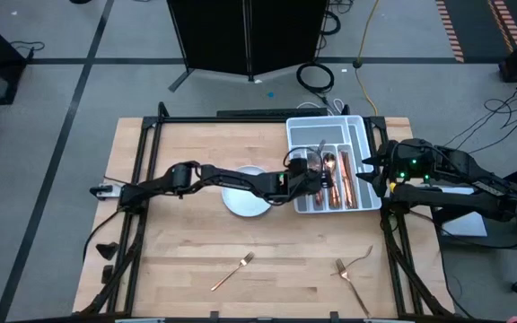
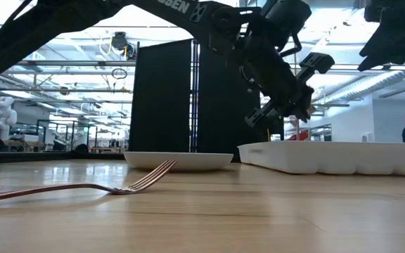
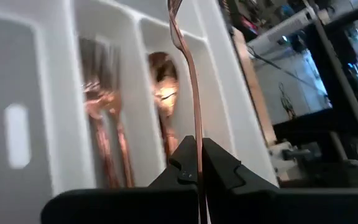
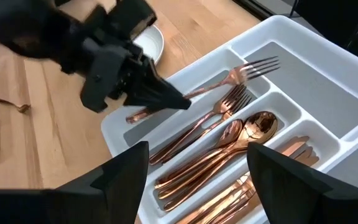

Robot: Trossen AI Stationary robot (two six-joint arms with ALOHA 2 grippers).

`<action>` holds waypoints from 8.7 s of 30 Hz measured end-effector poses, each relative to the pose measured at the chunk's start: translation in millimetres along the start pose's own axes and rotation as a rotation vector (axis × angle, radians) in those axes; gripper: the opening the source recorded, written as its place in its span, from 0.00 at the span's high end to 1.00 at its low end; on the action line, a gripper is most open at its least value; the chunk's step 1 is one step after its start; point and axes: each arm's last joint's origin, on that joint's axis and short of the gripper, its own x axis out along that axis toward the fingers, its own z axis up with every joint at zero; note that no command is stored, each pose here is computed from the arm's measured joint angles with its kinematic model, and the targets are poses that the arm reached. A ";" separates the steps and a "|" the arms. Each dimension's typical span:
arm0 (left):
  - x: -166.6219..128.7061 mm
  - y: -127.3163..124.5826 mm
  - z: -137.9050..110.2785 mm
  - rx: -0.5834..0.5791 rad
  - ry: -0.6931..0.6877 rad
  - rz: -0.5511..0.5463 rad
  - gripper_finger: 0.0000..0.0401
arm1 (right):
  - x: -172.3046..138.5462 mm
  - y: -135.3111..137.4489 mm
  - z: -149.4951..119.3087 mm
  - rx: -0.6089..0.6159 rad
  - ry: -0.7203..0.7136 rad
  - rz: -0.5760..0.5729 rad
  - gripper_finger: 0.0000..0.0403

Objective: Sort silverware
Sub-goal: Put the fork in the silverware tray, then put the top left fork in the silverware tray, then put the bottom fork in the silverware tray

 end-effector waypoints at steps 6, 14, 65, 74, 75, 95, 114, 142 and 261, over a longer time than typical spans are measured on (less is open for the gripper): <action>-1.7 5.4 -15.1 -0.114 -0.031 0.037 1.00 | -0.2 0.1 0.1 -0.004 -0.003 0.002 0.35; -0.6 6.6 -18.4 -0.169 0.041 0.030 0.90 | -0.3 0.3 0.8 0.023 -0.012 0.005 0.35; -269.1 -10.3 31.6 1.238 0.642 0.306 0.60 | 65.5 62.3 20.3 0.243 0.395 0.423 0.35; -272.3 44.8 -64.7 1.072 0.809 0.239 0.60 | 92.4 105.2 7.1 0.188 0.446 0.381 0.35; -272.8 51.4 -71.1 1.071 0.814 0.266 0.60 | 93.2 108.2 5.3 0.189 0.447 0.373 0.35; -277.2 92.8 -149.0 1.115 0.893 0.276 0.60 | 83.2 134.3 -13.8 0.286 0.360 0.270 0.35; -246.6 104.4 -152.6 1.152 0.962 0.320 0.97 | 72.2 144.1 -25.2 0.292 0.319 0.258 0.35; -68.9 24.8 54.8 0.037 0.341 -0.155 1.00 | 28.3 83.6 -28.6 0.030 0.243 0.085 0.35; -37.7 -3.9 -174.7 0.529 0.662 -0.534 0.53 | 5.1 52.2 -36.9 0.094 0.476 0.182 0.35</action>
